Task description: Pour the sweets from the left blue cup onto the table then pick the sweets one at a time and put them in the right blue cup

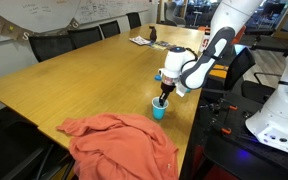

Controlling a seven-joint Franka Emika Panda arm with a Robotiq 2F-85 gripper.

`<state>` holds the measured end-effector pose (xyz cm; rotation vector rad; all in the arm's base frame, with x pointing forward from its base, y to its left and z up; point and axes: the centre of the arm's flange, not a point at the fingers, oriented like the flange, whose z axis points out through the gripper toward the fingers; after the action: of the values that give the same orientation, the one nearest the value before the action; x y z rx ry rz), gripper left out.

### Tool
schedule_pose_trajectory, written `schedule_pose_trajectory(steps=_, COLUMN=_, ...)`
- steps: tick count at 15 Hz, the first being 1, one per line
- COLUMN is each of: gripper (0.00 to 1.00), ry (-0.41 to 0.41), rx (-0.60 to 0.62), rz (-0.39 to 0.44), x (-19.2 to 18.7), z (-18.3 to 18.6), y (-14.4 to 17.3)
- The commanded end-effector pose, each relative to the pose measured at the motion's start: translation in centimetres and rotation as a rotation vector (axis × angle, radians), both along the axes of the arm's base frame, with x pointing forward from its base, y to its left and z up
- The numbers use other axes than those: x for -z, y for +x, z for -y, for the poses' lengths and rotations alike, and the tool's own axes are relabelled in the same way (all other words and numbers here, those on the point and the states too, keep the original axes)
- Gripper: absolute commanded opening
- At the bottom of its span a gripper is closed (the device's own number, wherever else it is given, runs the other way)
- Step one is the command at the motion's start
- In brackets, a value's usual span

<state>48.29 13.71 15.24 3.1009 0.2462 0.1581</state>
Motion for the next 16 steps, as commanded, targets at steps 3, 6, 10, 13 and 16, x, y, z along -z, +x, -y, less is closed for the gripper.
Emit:
schedule_pose_trajectory(steps=3, gripper=0.0, ry=0.005, rx=0.011, rz=0.017, x=-0.1, z=-1.1, y=0.5)
schedule_pose_trajectory(steps=6, gripper=0.0, ry=0.012, rx=0.012, rz=0.04, x=-1.8, z=-1.2, y=0.6)
schedule_pose_trajectory(steps=10, gripper=0.0, ry=0.004, rx=0.019, rz=0.127, x=-7.4, z=0.1, y=1.4)
schedule_pose_trajectory(steps=13, gripper=0.0, ry=-0.055, rx=0.03, rz=0.21, x=-11.8, z=2.6, y=3.5)
schedule_pose_trajectory(steps=16, gripper=0.0, ry=-0.181, rx=0.036, rz=0.244, x=-13.9, z=5.7, y=5.4)
